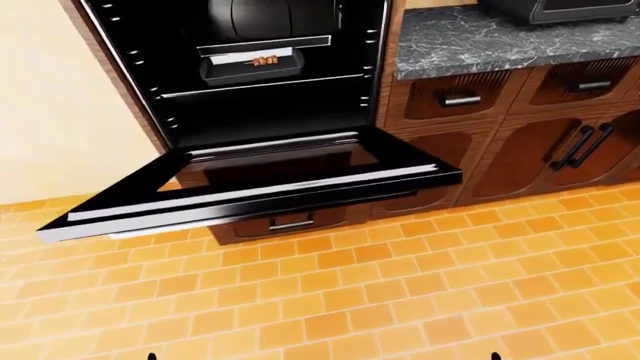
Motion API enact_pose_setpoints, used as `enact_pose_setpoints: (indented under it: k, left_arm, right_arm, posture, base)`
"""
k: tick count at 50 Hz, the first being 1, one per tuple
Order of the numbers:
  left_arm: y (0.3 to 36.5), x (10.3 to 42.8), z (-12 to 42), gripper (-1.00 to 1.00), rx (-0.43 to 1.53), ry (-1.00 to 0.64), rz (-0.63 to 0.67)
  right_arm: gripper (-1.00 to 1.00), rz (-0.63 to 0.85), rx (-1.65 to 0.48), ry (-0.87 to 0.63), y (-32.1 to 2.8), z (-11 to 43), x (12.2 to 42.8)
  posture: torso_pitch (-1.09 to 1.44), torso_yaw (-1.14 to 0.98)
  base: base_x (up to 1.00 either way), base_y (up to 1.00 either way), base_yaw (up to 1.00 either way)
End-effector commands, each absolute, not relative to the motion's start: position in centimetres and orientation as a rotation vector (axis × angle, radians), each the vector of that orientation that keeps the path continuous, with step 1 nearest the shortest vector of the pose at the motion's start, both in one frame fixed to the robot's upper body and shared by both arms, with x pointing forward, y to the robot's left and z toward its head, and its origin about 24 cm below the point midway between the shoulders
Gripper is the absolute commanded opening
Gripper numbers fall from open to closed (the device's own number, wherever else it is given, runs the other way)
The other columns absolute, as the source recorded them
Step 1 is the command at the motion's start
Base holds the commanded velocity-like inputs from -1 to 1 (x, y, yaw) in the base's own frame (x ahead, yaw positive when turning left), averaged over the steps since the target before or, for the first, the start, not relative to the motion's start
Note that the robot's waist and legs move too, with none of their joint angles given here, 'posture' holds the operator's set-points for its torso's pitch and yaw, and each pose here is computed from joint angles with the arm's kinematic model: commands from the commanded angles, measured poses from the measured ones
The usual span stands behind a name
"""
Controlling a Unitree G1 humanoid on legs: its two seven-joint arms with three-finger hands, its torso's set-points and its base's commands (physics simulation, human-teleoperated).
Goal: Close the oven door.
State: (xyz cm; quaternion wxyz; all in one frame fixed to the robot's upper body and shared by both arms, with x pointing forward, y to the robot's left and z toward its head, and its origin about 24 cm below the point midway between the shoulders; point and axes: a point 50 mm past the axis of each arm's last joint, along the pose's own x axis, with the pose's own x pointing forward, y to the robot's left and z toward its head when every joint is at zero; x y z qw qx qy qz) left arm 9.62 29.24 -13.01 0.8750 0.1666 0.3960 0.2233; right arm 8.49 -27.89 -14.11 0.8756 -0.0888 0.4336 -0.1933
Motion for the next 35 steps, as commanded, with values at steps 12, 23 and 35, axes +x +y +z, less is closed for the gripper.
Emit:
enact_pose_setpoints:
  k: [12,23,35]
  left_arm:
    - [29.41,10.21,-12.64,1.0,0.354,0.785,0.467]
    - [29.39,10.23,-12.64,1.0,0.355,0.785,0.467]
    - [29.38,10.2,-12.63,1.0,0.357,0.782,0.467]
  right_arm:
    - [1.0,-0.444,-0.218,0.858,-29.43,-13.29,8.92]
    - [1.0,-0.448,-0.218,0.863,-29.38,-13.37,8.51]
    - [1.0,-0.448,-0.215,0.863,-29.32,-13.41,8.36]
  posture:
    - [0.0,0.0]
    - [0.0,0.0]
    - [0.0,0.0]
  base:
    - [0.0,0.33,0.0]
    - [0.0,0.33,0.0]
    - [0.0,0.33,0.0]
